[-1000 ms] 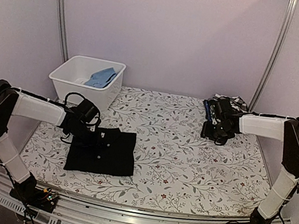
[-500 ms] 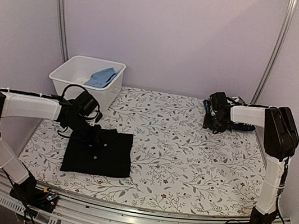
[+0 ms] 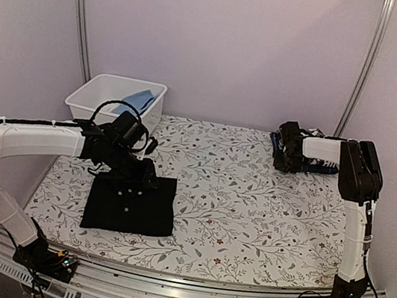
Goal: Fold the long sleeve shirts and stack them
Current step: Move the square-folded shirt to the center of the board, then pick up the square-folded shirt from the center of the board, then place the square-folded shirt on the square-folded shirt.
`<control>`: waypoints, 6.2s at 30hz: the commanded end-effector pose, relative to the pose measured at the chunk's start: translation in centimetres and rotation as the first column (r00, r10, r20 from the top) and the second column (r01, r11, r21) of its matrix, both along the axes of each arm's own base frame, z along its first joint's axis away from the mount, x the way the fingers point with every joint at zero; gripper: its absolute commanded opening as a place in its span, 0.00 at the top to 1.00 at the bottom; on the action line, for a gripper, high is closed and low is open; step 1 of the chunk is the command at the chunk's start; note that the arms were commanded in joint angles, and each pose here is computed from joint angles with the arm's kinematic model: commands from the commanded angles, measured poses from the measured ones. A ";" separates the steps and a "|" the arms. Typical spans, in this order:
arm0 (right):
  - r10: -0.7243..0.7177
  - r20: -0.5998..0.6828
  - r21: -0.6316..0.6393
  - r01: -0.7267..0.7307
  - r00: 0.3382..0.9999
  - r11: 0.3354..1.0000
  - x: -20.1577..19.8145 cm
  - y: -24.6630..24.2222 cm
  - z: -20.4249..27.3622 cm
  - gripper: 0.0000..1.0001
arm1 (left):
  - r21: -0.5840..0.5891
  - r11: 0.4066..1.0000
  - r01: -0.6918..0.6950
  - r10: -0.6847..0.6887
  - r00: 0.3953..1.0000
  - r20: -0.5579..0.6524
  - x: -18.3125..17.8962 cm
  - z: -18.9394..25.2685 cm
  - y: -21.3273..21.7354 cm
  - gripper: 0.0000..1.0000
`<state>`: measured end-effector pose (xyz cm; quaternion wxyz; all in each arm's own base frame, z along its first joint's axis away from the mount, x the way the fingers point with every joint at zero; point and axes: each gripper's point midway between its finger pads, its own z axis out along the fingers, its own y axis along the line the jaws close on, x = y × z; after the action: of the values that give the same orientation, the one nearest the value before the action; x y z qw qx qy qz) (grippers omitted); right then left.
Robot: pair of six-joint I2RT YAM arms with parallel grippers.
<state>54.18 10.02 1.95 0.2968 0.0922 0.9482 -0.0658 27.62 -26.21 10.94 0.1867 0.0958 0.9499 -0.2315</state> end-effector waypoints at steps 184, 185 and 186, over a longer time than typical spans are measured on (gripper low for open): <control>0.346 -0.004 0.316 -0.327 0.938 0.891 -12.6 10.1 9.3 0.94 | -0.166 0.960 -0.226 0.218 0.974 -0.066 14.4 -1.7 -9.7 1.00; 0.339 -0.010 0.320 -0.318 0.941 0.893 -12.5 9.7 8.9 0.88 | -0.158 0.961 -0.227 0.218 0.973 -0.071 14.3 -2.1 -9.6 1.00; 0.332 -0.011 0.324 -0.311 0.943 0.894 -12.4 9.3 8.6 0.83 | -0.150 0.962 -0.228 0.219 0.973 -0.074 14.2 -2.5 -9.5 1.00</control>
<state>40.69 22.27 12.30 0.2514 -0.0538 0.9529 0.1606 41.39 -36.36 10.02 0.1896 -0.0330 0.9311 -0.3097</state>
